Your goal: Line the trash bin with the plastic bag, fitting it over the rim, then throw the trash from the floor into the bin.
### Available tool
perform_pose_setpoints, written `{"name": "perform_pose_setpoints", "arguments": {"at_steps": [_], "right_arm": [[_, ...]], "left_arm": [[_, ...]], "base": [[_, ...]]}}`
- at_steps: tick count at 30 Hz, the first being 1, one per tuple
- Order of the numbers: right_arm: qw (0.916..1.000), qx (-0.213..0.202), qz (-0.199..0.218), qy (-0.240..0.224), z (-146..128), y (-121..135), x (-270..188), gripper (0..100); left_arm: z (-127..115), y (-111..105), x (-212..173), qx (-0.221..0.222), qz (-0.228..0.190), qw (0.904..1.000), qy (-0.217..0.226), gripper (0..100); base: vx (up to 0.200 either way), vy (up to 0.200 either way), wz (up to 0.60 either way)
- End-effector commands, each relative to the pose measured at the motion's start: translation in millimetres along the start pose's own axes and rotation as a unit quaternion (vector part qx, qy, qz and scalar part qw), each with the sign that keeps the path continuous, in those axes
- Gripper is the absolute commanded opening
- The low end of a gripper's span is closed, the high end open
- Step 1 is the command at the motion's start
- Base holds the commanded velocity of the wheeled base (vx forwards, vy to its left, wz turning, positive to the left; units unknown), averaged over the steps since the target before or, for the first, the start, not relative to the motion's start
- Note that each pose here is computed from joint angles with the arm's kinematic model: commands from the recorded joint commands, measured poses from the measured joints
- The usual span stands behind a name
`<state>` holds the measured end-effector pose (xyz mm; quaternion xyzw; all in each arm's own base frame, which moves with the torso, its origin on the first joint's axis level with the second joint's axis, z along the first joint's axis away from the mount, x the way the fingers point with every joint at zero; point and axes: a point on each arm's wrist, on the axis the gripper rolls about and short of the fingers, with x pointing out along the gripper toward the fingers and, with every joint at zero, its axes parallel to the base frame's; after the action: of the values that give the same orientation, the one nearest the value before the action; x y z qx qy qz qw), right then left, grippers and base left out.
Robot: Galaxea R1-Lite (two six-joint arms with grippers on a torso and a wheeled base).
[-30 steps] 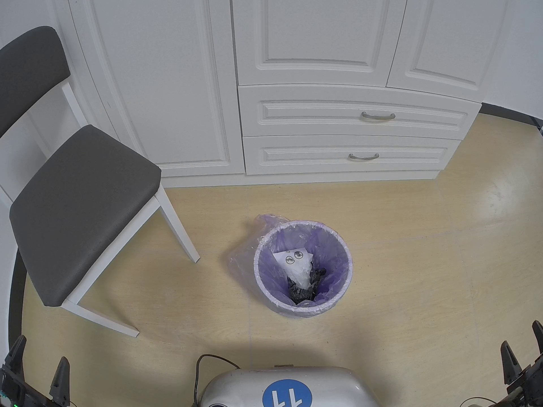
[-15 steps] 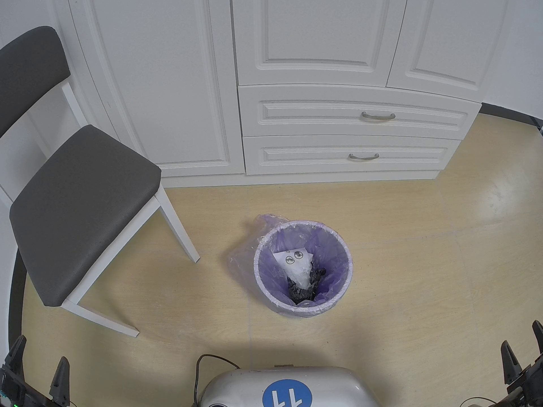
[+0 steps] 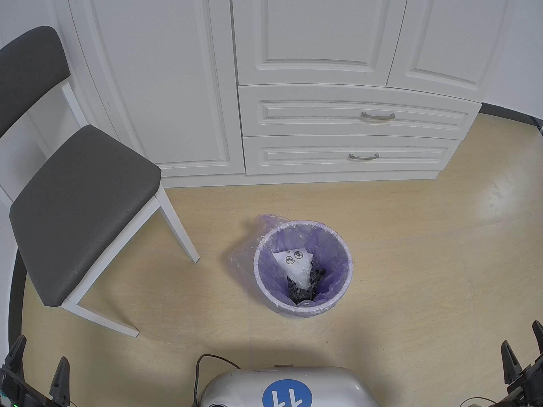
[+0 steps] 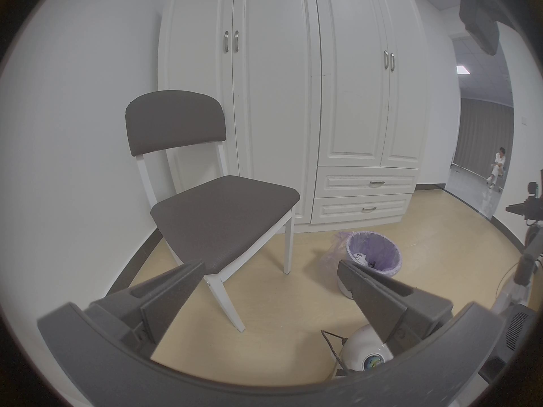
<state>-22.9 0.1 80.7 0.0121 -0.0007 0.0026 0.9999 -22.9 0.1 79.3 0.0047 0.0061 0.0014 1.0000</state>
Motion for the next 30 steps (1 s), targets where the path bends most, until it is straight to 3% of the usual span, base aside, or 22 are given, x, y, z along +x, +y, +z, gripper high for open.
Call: {"name": "perform_pose_setpoints", "arguments": {"at_steps": [1,30], "right_arm": [[1.0000,0.000,0.001,0.000,-4.8,-0.1,0.0,100],[1.0000,0.001,0.000,0.000,-4.6,-0.1,-0.2,100]], "left_arm": [[-3.6,0.0,-0.3,0.000,0.000,1.0000,-0.002,100],[-3.6,0.0,-0.3,0.000,0.000,1.0000,-0.002,100]], "base": [[0.000,0.000,0.00],[0.000,0.000,0.00]]}}
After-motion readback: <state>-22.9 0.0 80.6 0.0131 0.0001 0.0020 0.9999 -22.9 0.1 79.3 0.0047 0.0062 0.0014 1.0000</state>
